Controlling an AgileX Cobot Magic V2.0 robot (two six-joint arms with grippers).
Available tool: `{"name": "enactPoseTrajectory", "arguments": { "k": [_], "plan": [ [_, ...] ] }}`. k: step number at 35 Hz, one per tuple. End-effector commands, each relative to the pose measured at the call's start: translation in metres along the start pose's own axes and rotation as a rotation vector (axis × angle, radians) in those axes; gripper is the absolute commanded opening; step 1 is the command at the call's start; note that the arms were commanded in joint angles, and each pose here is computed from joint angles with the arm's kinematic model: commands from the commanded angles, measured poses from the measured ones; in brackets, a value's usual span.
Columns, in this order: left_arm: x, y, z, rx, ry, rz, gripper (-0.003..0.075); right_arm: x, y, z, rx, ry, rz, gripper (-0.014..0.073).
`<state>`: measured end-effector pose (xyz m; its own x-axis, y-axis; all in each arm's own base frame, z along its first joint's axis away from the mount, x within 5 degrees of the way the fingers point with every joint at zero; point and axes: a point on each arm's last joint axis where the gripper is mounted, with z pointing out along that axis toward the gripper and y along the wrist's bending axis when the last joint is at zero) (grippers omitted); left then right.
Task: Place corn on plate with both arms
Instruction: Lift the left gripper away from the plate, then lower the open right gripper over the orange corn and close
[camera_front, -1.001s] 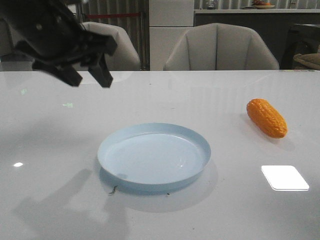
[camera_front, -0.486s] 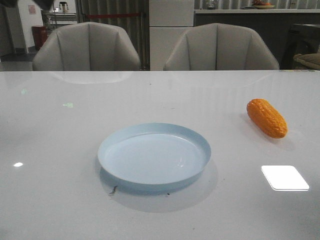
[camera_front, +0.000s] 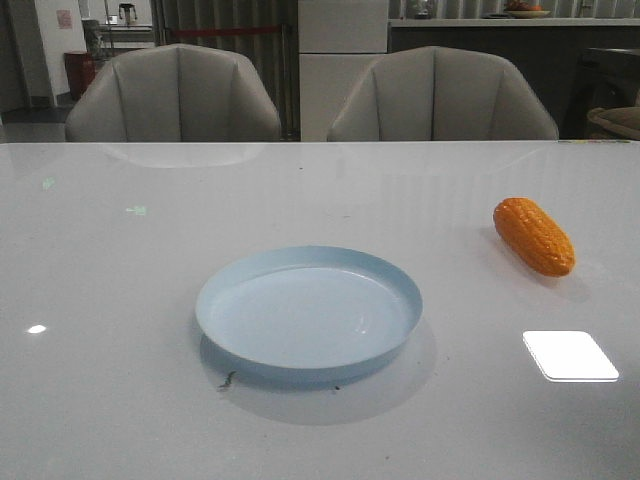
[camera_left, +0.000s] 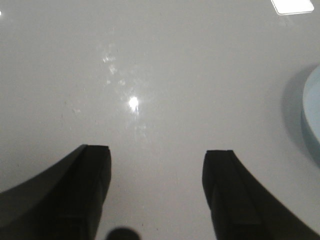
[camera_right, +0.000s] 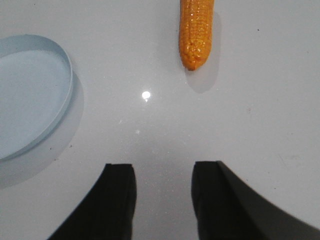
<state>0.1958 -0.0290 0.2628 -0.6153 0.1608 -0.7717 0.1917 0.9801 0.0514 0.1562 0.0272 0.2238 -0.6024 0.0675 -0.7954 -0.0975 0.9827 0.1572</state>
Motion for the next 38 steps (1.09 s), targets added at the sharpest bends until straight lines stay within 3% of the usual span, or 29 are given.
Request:
{"name": "enactPoseTrajectory", "arguments": {
  "k": [1, 4, 10, 14, 26, 38],
  "plan": [
    [0.001, 0.000, -0.002, -0.009, -0.121, -0.017, 0.0462, -0.021, 0.002, -0.005, 0.003, -0.104, -0.007, 0.0395],
    [0.012, -0.001, 0.000, -0.005, -0.124, -0.038, 0.0462, -0.034, 0.004, -0.005, 0.001, -0.104, -0.043, 0.0411],
    [0.014, -0.001, 0.000, 0.000, -0.124, -0.061, 0.0462, -0.085, 0.012, 0.004, -0.009, -0.132, -0.070, 0.0567],
    [0.014, -0.001, 0.000, 0.003, -0.122, -0.074, 0.0462, -0.118, 0.016, 0.021, -0.016, -0.118, -0.071, 0.0570],
    [0.015, -0.002, 0.000, 0.010, -0.106, -0.093, 0.0461, -0.188, -0.004, 0.108, 0.001, 0.138, 0.023, 0.0546],
    [0.015, -0.002, 0.000, 0.010, -0.105, -0.093, 0.0461, -0.200, -0.017, 0.173, 0.043, 0.328, -0.012, 0.0542]
  ]
}}
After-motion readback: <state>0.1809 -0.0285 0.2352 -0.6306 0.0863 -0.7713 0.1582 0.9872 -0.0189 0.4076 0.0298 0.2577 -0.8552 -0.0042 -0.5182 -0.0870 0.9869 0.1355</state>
